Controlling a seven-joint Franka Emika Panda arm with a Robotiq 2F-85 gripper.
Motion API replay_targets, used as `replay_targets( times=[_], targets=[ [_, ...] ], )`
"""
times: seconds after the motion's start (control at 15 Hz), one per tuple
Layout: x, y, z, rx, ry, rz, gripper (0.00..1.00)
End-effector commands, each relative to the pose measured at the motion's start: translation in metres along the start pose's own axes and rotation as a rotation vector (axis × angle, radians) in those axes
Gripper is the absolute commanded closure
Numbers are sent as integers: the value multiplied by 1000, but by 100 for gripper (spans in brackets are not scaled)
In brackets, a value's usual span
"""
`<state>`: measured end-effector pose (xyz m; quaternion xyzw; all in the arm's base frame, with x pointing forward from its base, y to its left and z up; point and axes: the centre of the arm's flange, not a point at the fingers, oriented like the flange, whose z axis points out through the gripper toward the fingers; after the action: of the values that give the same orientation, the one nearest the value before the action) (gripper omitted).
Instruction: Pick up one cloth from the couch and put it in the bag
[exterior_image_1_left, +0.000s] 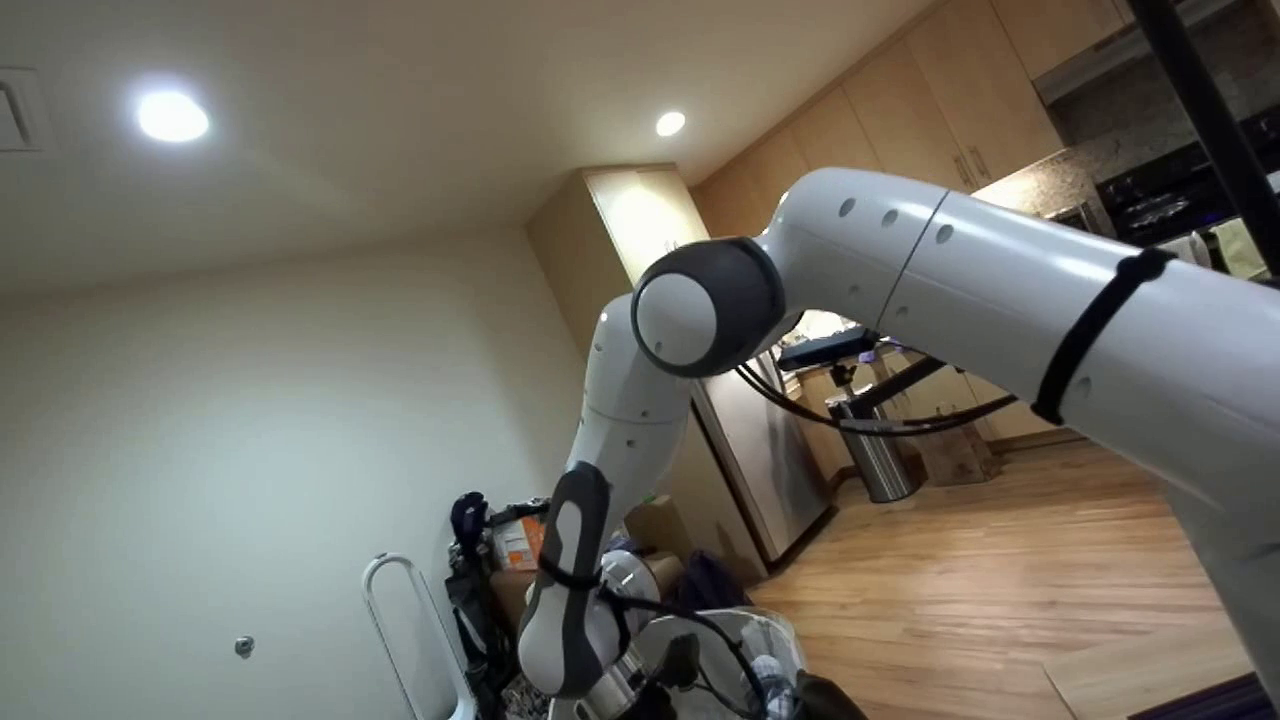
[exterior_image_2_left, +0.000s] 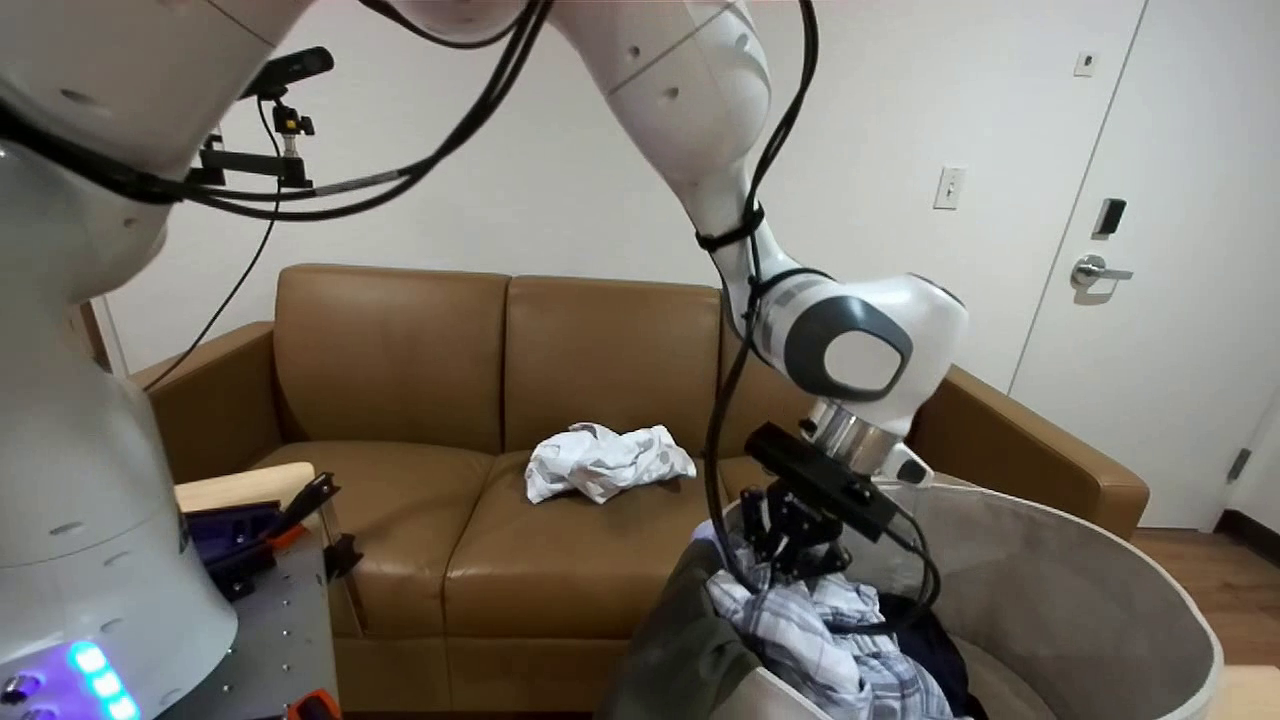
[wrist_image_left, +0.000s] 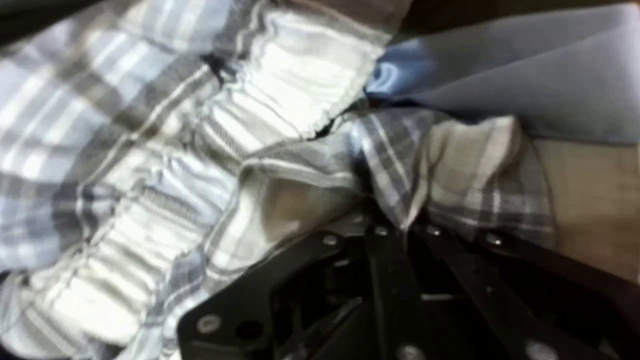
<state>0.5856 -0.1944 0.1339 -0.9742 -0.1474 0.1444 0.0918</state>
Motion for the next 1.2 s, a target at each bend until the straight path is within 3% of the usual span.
replay_targets(
  times=[0.0, 0.13, 0.2, 0.27, 0.47, 1.0, 1.13],
  targets=[
    [-1, 41, 34, 143, -80, -15, 95],
    [-17, 55, 41, 176, -90, 14, 94],
    [-22, 59, 42, 186, -93, 14, 69],
    [-24, 60, 41, 194, -97, 6, 69],
    [-30, 49, 18, 171, -83, -25, 52],
    [-71, -2, -123, -145, 231, -19, 2],
    [-70, -32, -157, -224, 288, -66, 0]
  ],
)
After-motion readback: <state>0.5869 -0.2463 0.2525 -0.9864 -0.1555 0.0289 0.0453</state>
